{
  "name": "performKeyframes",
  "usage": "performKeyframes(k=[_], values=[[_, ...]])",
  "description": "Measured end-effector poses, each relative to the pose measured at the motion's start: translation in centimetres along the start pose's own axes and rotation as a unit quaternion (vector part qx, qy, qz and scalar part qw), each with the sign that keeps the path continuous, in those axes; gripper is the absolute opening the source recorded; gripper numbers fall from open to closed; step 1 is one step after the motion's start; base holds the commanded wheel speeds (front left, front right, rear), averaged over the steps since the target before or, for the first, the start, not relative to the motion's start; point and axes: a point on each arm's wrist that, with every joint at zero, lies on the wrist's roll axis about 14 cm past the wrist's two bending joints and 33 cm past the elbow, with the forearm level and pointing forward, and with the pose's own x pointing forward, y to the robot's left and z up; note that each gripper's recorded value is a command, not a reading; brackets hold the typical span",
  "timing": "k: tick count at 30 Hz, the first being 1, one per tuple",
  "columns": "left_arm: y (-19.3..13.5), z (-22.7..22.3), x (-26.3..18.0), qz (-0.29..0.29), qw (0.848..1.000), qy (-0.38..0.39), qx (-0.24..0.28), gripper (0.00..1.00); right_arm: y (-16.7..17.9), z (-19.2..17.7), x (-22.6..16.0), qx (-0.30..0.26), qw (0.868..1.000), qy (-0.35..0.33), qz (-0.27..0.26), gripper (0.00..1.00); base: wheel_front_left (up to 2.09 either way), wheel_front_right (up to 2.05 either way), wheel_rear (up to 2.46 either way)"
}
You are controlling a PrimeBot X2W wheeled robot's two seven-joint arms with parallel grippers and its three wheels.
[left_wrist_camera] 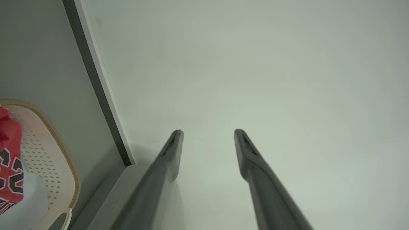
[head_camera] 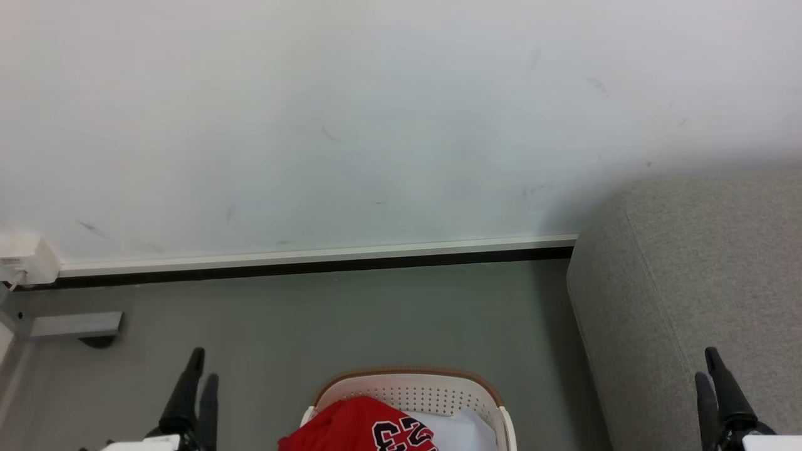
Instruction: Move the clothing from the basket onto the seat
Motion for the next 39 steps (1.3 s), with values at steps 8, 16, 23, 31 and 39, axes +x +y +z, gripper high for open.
performKeyframes(k=[8,16,23,31,39], values=[[2.3,0.0,-1.0,0.035,0.999,-0.011,0.001,1.0,-2.0,-0.7,-0.7,-0.004,1.0,0.001,-0.03,1.0,0.0,0.0,0.0],[2.7,0.7,-1.1,0.043,0.998,-0.028,0.038,1.0,-1.9,-1.3,-0.5,-0.063,0.998,0.005,-0.03,1.0,0.0,0.0,0.0],[2.4,1.1,-1.1,0.045,0.994,-0.036,0.089,1.0,-1.3,-2.0,-0.3,-0.14,0.99,0.013,-0.02,1.0,0.0,0.0,0.0],[2.0,1.2,-1.2,0.045,0.985,-0.042,0.158,1.0,-0.5,-3.2,-0.1,-0.238,0.971,0.029,-0.003,1.0,0.0,0.0,0.0],[1.4,1.2,-1.4,0.039,0.969,-0.042,0.239,1.0,-0.1,-4.5,0.1,-0.324,0.945,0.044,0.014,1.0,0.0,0.0,0.0]])
